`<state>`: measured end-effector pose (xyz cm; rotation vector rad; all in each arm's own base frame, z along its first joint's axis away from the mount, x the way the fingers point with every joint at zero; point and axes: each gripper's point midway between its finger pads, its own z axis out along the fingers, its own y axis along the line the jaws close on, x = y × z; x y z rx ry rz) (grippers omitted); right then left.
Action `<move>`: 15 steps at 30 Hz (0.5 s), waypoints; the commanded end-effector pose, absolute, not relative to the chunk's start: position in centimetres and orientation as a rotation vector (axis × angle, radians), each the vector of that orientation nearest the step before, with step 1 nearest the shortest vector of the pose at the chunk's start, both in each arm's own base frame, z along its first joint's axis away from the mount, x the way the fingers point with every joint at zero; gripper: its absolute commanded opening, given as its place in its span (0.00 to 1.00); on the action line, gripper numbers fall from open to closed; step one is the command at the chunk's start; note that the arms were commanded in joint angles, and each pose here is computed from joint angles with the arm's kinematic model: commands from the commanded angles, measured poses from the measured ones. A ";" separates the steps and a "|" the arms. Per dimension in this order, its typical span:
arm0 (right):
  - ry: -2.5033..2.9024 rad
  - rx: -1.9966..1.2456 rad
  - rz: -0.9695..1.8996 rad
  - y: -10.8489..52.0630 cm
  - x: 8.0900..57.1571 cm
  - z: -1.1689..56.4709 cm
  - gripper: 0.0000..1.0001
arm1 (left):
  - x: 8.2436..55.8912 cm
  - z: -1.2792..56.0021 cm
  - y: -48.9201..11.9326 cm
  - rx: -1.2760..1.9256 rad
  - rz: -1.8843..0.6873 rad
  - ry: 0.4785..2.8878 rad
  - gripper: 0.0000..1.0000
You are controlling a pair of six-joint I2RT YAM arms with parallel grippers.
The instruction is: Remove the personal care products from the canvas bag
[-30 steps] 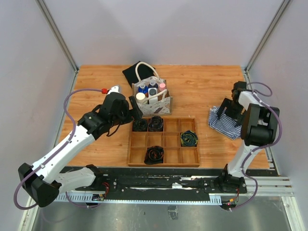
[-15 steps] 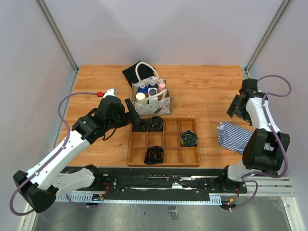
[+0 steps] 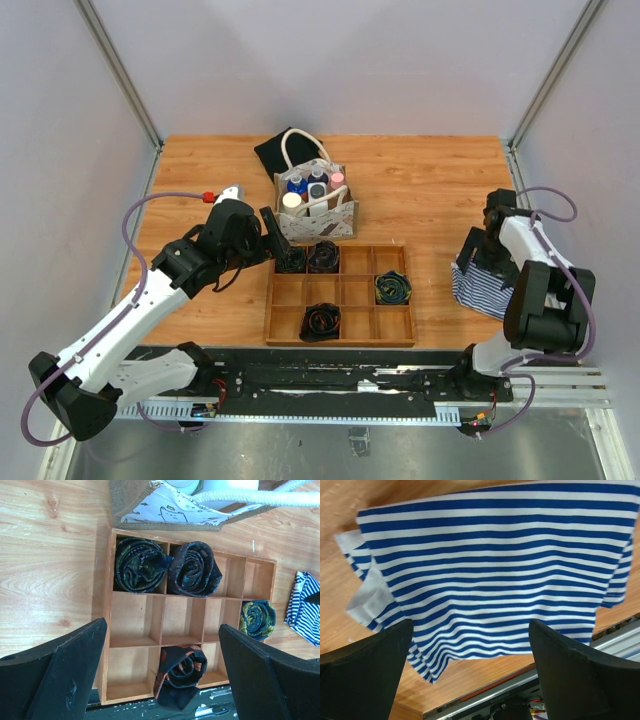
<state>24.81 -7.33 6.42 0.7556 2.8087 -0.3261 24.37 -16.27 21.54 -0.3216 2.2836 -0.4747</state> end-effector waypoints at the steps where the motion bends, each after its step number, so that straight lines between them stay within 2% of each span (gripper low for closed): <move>1: 2.909 0.728 -0.321 -6.8 24.3 3.3 0.98 | 24.3 21.1 -16.7 -0.322 -0.489 2.299 0.99; 7: 2.962 0.726 -0.329 -7.6 26.7 1.0 0.98 | 24.0 20.2 -17.3 -0.331 -0.492 2.355 0.98; 15: 2.931 0.739 -0.313 -8.7 33.7 0.5 0.98 | 24.0 21.2 -17.1 -0.338 -0.511 2.316 0.98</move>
